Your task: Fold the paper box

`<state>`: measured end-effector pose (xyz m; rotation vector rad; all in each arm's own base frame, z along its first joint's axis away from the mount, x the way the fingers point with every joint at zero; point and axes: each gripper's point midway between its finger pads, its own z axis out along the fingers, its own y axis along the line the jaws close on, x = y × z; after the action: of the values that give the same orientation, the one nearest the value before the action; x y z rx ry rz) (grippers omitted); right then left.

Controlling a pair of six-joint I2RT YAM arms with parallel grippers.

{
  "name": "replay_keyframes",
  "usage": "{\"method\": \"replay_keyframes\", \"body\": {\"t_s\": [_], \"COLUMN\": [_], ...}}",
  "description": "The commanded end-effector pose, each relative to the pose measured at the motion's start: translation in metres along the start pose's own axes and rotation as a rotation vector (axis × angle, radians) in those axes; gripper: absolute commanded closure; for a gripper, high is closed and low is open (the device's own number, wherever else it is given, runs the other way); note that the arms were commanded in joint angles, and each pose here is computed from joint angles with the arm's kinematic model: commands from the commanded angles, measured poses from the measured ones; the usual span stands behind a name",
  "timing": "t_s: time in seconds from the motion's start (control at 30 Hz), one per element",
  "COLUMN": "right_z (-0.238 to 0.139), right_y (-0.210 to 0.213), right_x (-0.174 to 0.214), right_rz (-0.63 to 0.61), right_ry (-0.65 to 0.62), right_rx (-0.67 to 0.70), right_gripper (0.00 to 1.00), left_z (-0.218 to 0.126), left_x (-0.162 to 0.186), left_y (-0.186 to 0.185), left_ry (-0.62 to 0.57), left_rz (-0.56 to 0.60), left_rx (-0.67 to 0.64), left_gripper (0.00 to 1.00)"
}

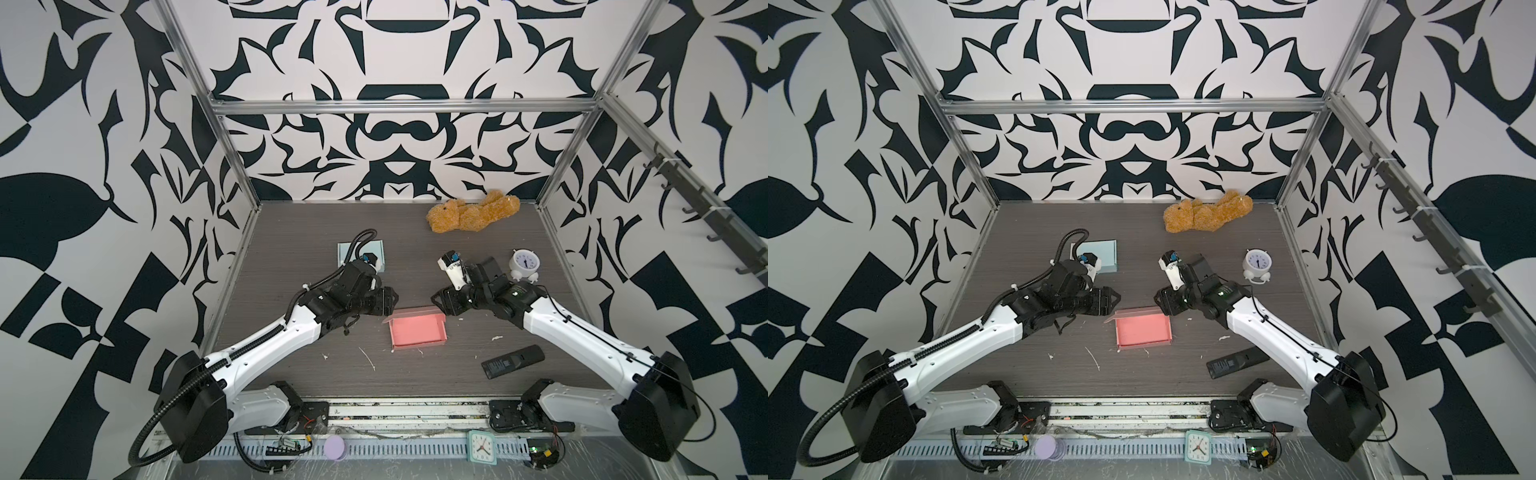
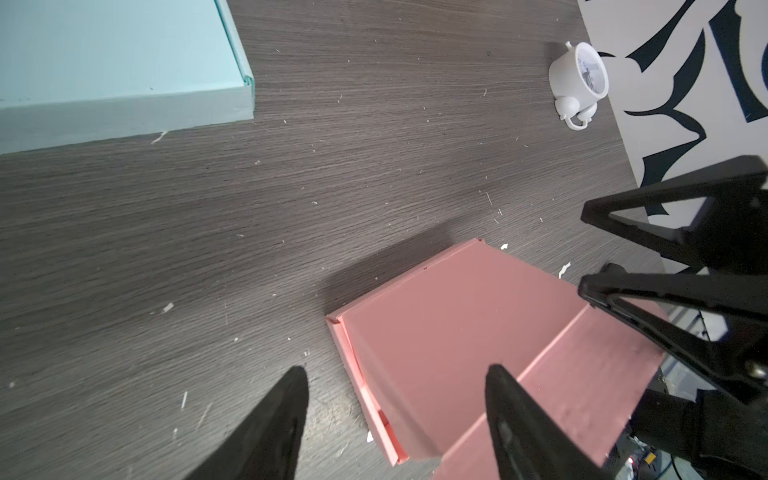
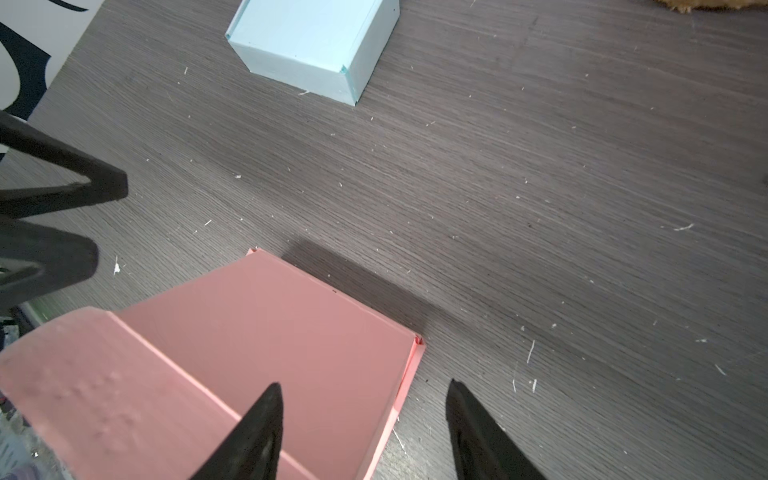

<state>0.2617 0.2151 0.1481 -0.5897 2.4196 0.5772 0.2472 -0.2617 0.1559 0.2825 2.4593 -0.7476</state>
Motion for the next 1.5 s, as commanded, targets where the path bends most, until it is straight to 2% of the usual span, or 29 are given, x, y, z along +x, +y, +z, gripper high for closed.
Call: {"method": "replay_keyframes", "body": {"t_s": [0.0,0.17,0.57,1.47], "right_z": [-0.001,0.005,0.006,0.022], "right_y": [0.002,-0.001,-0.005,-0.004], "right_x": [0.000,0.013,0.042,0.069], "right_rz": [0.007,0.038,0.120,0.180], "right_ry": [-0.019,0.008,0.014,0.076], "right_rx": [-0.019,-0.018,-0.026,-0.052], "right_gripper": [0.35,0.35,0.35,0.35], "left_z": [0.010,0.025,0.034,0.050], "left_x": [0.008,0.024,0.056,0.085], "left_y": [0.001,0.009,0.023,0.033], "left_ry": [0.027,0.081,0.124,0.176], "left_rz": [-0.016,-0.038,-0.106,-0.154], "left_rx": [0.023,0.015,0.024,0.051], "left_gripper": [0.30,0.31,0.33,0.36]}}
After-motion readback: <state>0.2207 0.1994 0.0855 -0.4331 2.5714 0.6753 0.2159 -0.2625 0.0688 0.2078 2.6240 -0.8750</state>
